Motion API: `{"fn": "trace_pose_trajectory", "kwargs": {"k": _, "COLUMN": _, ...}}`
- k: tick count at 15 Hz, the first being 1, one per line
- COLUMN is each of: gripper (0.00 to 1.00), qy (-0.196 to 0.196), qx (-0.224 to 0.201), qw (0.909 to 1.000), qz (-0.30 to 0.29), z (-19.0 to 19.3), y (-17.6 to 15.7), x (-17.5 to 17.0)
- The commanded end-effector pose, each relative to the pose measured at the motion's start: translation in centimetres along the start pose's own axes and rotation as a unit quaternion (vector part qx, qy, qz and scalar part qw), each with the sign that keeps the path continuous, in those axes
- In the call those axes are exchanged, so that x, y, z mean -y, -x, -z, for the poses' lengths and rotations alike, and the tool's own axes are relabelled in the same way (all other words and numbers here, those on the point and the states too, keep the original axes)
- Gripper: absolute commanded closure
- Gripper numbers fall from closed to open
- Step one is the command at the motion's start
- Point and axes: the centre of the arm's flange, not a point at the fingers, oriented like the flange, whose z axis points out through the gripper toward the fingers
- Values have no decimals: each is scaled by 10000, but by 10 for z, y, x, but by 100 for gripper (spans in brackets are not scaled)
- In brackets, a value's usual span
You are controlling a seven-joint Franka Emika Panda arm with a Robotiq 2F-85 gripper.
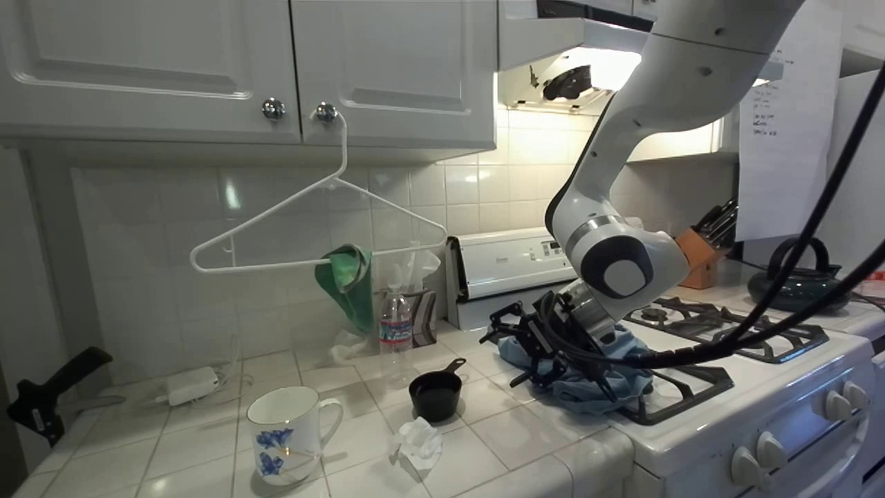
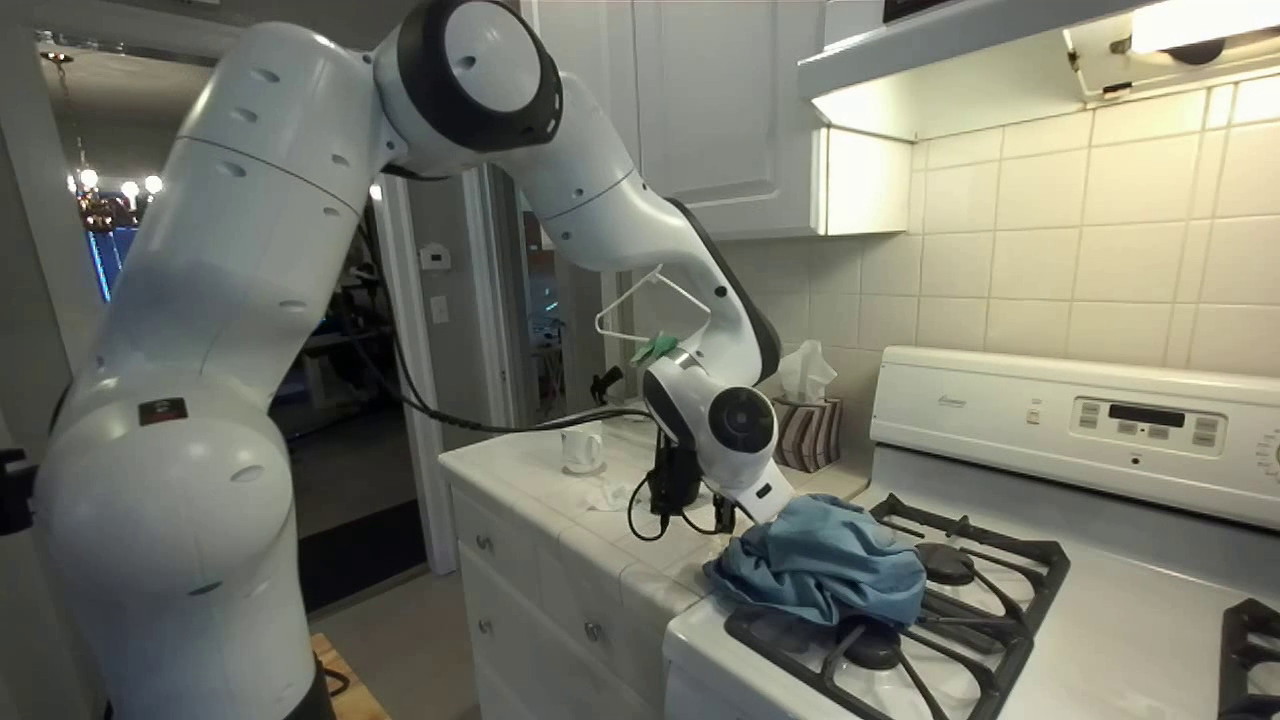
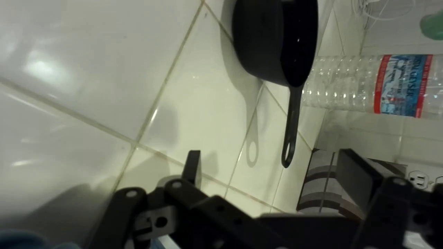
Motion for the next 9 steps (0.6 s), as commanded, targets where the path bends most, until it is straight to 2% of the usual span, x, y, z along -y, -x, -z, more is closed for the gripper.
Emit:
{"fn": "trace_pose_trajectory", "kwargs": {"k": 1, "gripper": 0, "qy": -3, "qx": -147, "qw": 9999, "qz": -31, "z": -20, "y": -9, "x": -2}}
{"fn": "trace_pose_trajectory", "kwargs": {"k": 9, "gripper": 0, "qy": -176, "qx": 231, "qw": 9991, "qz": -299, "z": -25, "y": -6, "x": 1}}
